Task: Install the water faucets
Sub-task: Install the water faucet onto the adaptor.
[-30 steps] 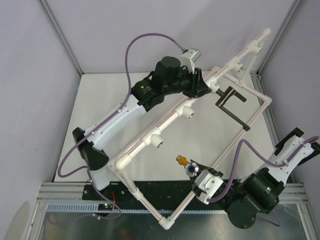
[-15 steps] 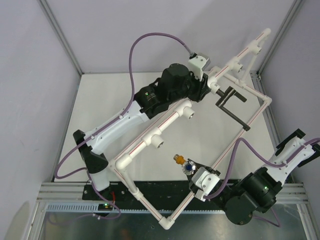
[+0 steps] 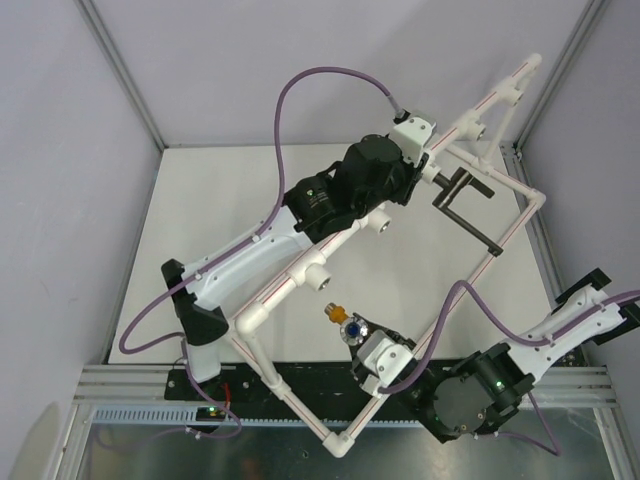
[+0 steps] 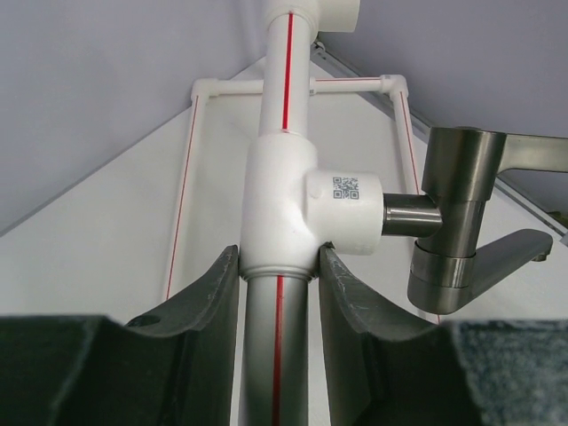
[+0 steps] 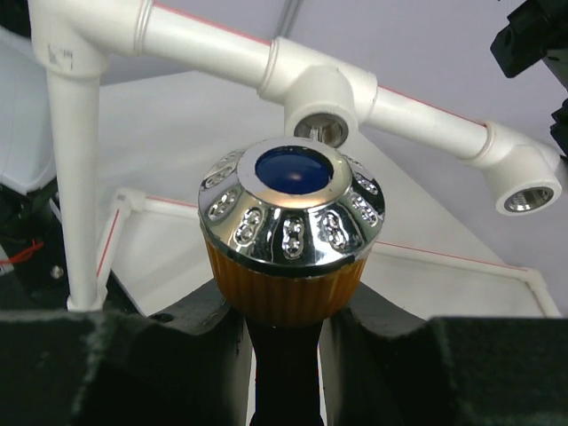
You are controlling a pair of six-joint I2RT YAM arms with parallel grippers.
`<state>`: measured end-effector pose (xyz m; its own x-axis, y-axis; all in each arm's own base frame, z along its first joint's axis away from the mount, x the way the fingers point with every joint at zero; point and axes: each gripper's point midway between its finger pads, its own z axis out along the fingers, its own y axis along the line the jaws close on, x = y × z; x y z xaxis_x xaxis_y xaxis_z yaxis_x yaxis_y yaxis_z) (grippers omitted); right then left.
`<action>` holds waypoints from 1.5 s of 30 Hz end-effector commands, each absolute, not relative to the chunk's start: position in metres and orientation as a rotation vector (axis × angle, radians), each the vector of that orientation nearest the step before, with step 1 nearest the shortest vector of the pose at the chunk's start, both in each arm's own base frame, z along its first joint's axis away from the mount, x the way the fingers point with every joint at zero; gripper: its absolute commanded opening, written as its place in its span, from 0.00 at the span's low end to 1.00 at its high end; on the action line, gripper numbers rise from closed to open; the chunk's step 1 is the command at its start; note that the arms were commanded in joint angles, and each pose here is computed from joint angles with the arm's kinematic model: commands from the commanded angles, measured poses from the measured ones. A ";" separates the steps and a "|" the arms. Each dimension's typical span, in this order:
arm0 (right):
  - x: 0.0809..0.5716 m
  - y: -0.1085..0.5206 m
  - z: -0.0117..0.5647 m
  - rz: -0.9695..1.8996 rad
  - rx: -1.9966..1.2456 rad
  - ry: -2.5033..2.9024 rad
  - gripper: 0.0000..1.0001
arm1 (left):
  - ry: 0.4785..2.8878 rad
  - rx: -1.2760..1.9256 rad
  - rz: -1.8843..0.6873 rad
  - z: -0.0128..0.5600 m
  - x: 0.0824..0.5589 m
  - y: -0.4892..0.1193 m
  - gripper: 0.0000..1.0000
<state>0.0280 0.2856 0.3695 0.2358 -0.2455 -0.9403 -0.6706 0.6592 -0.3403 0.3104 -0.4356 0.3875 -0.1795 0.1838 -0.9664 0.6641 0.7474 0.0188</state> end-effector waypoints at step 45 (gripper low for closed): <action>0.054 0.279 0.371 0.434 -0.621 1.460 0.00 | 2.001 0.996 -0.243 0.248 0.352 -0.434 0.65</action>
<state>0.0495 0.2862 0.3672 0.1210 -0.1447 -0.9821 -0.6404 0.7445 -0.1886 0.3228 -0.4465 0.3745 -0.1629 0.3130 -0.9357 0.7249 0.6814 0.1017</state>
